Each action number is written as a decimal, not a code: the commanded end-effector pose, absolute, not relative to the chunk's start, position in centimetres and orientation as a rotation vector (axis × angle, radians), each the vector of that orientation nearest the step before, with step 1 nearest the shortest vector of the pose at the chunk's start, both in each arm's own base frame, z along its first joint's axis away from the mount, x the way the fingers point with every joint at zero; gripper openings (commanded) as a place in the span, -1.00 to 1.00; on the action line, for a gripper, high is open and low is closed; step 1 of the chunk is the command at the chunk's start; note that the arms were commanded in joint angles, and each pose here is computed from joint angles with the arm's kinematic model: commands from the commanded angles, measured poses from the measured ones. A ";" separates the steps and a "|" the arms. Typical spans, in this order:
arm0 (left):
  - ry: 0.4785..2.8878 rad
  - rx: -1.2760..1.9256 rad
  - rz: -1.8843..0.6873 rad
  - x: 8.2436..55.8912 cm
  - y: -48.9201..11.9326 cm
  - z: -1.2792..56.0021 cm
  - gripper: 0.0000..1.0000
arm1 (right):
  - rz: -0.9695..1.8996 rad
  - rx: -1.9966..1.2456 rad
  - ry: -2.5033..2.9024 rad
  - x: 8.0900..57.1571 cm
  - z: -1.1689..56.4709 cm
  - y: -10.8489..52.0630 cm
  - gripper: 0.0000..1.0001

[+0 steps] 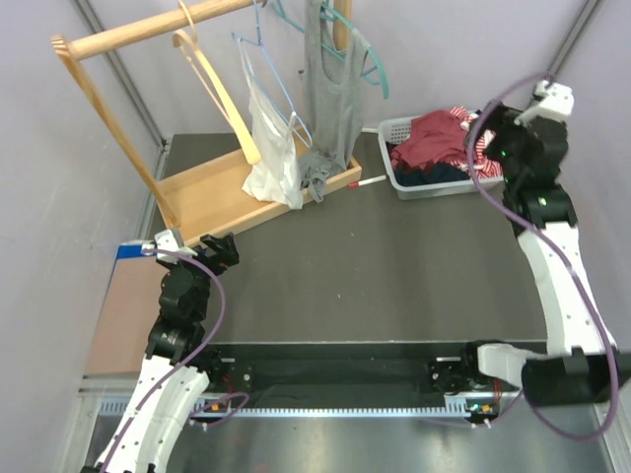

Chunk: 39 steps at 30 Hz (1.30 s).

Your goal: Place the tank top on the hanger

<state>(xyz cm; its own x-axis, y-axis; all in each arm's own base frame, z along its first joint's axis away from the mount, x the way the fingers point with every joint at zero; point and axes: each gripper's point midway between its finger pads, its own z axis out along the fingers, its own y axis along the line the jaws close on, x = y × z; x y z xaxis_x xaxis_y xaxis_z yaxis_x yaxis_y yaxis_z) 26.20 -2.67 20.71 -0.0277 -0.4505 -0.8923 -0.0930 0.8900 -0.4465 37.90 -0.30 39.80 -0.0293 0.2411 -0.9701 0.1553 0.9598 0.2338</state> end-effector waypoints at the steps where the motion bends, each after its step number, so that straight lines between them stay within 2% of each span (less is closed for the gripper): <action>1: 1.536 -0.428 -0.318 26.4 -2.8 21.8 0.98 | 0.070 0.274 1.700 42.5 37.8 0.7 0.99; 6: 1.538 -0.430 -0.317 26.3 -2.7 21.6 0.98 | 0.044 0.301 1.710 48.8 35.4 0.6 0.99; 8: 1.540 -0.426 -0.322 26.3 -2.8 21.6 0.98 | 0.013 0.343 1.709 50.8 34.0 0.0 0.93; 13: 1.543 -0.418 -0.328 26.3 -3.0 21.6 0.98 | -0.047 0.393 1.707 54.3 30.8 -1.0 0.83; 20: 1.527 -0.438 -0.310 26.0 -2.5 22.0 0.98 | -0.106 0.429 1.777 59.2 25.0 -1.5 0.79; 35: 1.552 -0.429 -0.314 26.4 -2.8 21.1 0.98 | -0.182 0.481 1.832 62.3 20.1 -3.2 0.79; 39: 1.554 -0.432 -0.313 26.4 -2.8 21.0 0.98 | -0.178 0.474 1.844 62.6 19.4 -3.2 0.72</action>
